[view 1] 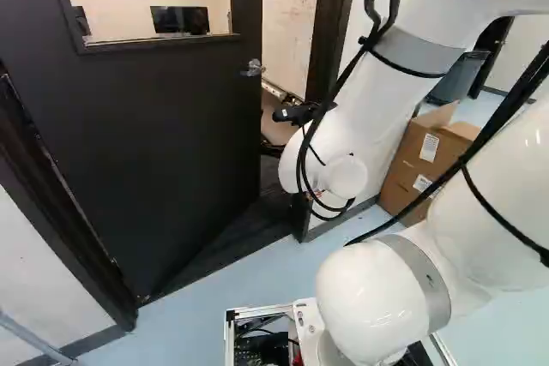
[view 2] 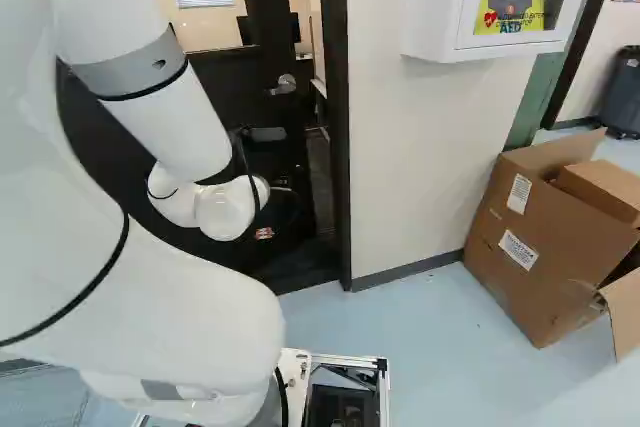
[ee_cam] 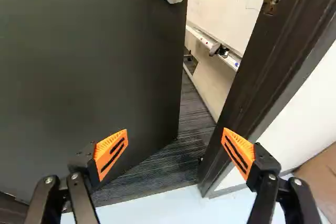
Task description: Open the door and move inside
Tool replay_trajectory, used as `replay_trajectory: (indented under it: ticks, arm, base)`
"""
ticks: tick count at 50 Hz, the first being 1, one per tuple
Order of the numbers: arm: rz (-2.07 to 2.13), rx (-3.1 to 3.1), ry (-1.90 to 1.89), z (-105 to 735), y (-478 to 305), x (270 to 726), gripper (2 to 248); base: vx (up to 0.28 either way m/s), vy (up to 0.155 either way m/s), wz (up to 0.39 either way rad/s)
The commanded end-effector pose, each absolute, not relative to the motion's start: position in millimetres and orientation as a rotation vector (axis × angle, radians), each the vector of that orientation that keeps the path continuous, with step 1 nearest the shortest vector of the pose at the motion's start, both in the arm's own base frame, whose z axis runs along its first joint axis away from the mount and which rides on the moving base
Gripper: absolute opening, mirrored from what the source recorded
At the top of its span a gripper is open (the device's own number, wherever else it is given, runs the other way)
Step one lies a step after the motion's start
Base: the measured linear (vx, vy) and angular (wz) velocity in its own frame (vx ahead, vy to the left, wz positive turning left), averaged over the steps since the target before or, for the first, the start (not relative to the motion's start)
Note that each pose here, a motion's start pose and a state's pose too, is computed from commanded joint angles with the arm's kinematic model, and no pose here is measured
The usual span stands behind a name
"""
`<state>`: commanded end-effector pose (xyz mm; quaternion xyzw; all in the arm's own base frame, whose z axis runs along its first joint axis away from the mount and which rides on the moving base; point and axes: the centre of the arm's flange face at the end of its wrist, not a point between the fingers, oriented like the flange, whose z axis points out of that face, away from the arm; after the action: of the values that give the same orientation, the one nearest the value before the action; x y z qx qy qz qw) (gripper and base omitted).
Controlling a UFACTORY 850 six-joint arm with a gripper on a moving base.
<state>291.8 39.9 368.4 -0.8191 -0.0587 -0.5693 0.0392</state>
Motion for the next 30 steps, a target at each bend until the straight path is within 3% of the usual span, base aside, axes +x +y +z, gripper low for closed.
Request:
replay_trajectory:
  ticks: [17, 30]
  arm:
    - [-1.745, -2.511, -0.18, 368.4, 39.9, 291.8, 247]
    - [-1.745, -2.511, -0.18, 368.4, 39.9, 291.8, 247]
  base:
    - [0.047, 0.022, -0.01]
    - [0.06, 0.072, -0.017]
